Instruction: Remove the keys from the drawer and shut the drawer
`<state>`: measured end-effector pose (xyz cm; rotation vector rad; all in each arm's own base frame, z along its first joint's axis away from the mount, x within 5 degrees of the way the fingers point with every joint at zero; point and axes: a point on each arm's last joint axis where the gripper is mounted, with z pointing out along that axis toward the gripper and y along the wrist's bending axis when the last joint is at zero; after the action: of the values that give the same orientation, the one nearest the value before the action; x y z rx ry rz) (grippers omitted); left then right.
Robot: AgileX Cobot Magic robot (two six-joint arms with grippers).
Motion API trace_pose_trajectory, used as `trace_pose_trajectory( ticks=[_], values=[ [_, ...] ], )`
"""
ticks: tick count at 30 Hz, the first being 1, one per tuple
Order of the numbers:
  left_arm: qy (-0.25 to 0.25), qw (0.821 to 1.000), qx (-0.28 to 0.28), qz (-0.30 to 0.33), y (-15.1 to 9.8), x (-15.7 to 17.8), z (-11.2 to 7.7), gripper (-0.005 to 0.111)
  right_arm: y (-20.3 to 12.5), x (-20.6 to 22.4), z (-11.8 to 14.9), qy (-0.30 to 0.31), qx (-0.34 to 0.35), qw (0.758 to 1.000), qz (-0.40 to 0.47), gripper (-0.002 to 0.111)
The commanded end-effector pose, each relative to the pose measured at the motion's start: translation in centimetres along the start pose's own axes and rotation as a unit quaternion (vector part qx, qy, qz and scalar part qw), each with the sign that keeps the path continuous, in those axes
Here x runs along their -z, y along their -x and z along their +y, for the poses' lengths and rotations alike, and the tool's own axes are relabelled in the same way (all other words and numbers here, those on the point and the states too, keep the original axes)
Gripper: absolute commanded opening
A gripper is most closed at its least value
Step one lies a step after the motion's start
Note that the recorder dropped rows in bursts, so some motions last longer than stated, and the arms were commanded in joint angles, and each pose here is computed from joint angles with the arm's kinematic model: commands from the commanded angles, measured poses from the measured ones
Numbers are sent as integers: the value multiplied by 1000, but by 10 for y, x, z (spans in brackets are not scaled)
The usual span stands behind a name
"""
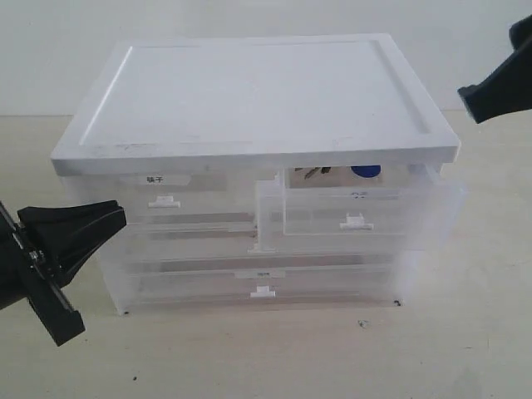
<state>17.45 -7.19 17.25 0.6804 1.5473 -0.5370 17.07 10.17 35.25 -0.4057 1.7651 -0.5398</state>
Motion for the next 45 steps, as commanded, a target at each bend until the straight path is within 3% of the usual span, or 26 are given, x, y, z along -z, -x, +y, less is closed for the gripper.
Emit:
trace_pose_trajectory(
  ticks=[1,4,6,10,15,19,23,25,28,29,31,32,33,35,36,39,42,45],
  values=[
    [-6,1000,1,-6,1,-1,-1,5,-1,6,0,-6,5,1000,8,25],
    [-8,1000,0,-5,1,-1,-1,5,1,10,5,11,9,1000,-3,14],
    [-8,1000,2,-5,1,-1,-1,5,4,14,11,33,13,999,-17,14],
    [-8,1000,1,-5,1,-1,-1,5,13,31,41,163,30,982,-94,13],
    [-9,1000,1,-5,1,-1,-1,5,26,67,76,346,42,916,-200,3],
    [-9,1000,1,-5,1,-1,-1,5,30,86,89,450,20,860,-241,3],
    [-9,1000,1,-5,1,-1,-1,5,24,113,103,584,8,763,-277,3],
    [-13,1000,-1,-4,1,-1,-2,5,16,118,109,623,-7,738,-260,3],
    [-18,1000,0,-3,1,-1,-3,5,1,113,115,631,1,743,-222,3],
    [-19,1000,-1,-3,1,-1,-3,5,-6,113,117,652,11,730,-205,3],
    [-21,1000,0,-3,1,-1,-3,5,-20,111,120,703,64,696,-131,3],
    [-21,1000,0,-3,1,-1,-3,5,-27,106,120,715,89,693,-43,3],
    [-21,1000,0,-3,1,-1,-3,5,-34,96,117,696,136,704,20,3],
    [-20,1000,0,-3,1,-1,-3,5,-40,74,106,603,169,769,131,3],
    [-20,1000,0,-4,1,-1,-3,5,-42,64,99,550,190,799,153,3],
    [-19,1000,0,-4,1,-1,-3,5,-44,44,83,427,235,859,159,3],
    [-19,1000,0,-4,1,-1,-3,5,-46,40,82,373,271,879,121,5],
    [-19,1000,-2,-4,1,-1,-3,5,-53,42,90,343,327,879,54,14]
  ],
)
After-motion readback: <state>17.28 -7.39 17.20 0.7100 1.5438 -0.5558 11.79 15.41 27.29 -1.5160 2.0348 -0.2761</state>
